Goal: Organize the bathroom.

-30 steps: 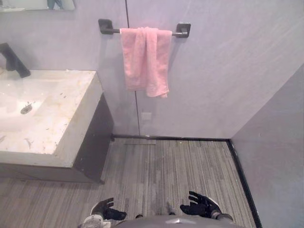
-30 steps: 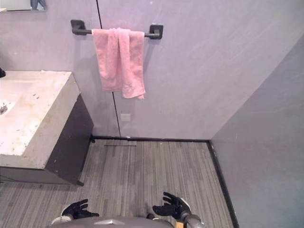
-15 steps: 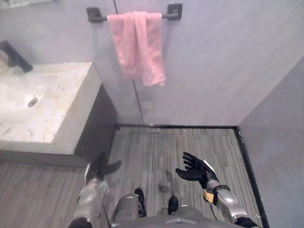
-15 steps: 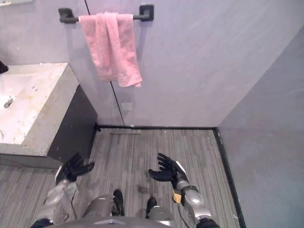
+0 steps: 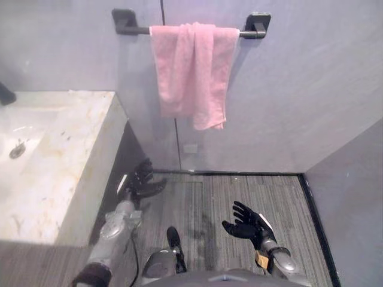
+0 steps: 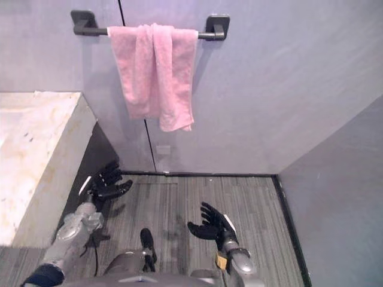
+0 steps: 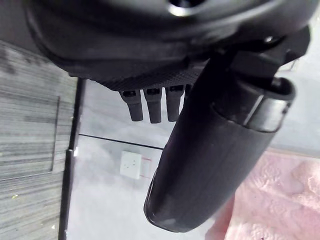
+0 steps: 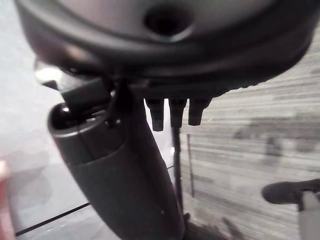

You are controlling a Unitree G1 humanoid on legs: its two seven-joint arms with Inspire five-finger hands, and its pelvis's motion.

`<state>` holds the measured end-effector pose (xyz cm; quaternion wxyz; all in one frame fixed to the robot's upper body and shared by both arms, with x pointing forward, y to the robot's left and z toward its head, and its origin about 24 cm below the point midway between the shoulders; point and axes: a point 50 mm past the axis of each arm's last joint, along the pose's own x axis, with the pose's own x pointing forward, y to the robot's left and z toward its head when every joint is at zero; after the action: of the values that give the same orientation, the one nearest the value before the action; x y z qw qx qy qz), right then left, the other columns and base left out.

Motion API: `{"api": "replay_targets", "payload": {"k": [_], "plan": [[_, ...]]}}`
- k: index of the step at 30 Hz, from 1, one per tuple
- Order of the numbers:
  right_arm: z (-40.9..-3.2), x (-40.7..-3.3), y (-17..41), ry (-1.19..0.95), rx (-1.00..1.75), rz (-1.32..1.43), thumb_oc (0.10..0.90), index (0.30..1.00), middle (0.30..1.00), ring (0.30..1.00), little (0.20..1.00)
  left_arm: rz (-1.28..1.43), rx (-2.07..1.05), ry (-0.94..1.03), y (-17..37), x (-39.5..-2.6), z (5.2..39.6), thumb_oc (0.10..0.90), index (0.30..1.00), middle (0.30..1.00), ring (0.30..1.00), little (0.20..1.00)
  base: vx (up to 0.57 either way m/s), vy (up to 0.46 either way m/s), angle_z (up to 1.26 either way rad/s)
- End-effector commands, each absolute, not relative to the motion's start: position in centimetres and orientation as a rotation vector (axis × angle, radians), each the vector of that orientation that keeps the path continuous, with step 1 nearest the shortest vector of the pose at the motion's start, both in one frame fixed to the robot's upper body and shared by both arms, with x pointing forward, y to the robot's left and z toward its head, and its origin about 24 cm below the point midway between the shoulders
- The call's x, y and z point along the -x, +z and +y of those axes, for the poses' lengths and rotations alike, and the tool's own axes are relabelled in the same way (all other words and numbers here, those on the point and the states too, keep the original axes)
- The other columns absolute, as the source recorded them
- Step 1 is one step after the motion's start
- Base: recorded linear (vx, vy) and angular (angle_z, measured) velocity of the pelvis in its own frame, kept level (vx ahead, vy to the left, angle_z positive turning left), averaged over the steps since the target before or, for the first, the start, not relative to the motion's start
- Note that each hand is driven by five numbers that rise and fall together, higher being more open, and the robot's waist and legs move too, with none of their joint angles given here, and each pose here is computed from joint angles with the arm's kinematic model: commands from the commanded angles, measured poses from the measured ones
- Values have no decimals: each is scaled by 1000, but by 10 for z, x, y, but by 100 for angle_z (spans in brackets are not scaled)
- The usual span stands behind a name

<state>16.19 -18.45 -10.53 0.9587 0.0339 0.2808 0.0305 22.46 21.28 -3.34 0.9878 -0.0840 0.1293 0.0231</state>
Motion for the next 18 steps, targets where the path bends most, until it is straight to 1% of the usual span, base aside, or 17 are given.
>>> {"api": "replay_targets", "payload": {"k": [1, 5, 7, 11, 14, 18], "plan": [[-183, -199, -63, 25, -59, 268, 800, 900, 900, 900, 900, 91, 87, -103, -5, -233, 198, 800, 900, 900, 900, 900, 182, 107, 11], [-177, -212, -38, 12, -5, 108, 800, 900, 900, 900, 900, 65, 80, -150, 6, -238, 193, 800, 900, 900, 900, 900, 161, 26, 13], [-172, -224, -13, 21, 31, -28, 800, 900, 900, 900, 900, 38, 77, -136, 14, -244, 189, 800, 900, 900, 900, 900, 112, -169, 16], [-167, -232, 21, 54, 68, -221, 800, 900, 900, 900, 900, -24, 66, -84, 26, -247, 192, 800, 900, 900, 900, 900, 75, -215, 0], [-172, -240, 43, -10, 157, -344, 800, 900, 900, 900, 900, -60, 64, -110, 31, -246, 189, 800, 900, 900, 900, 900, 15, -178, 52], [-172, -246, 60, -79, 188, -422, 800, 900, 900, 900, 900, -130, 41, -33, 40, -241, 187, 800, 900, 900, 900, 900, 53, -56, 15]]}}
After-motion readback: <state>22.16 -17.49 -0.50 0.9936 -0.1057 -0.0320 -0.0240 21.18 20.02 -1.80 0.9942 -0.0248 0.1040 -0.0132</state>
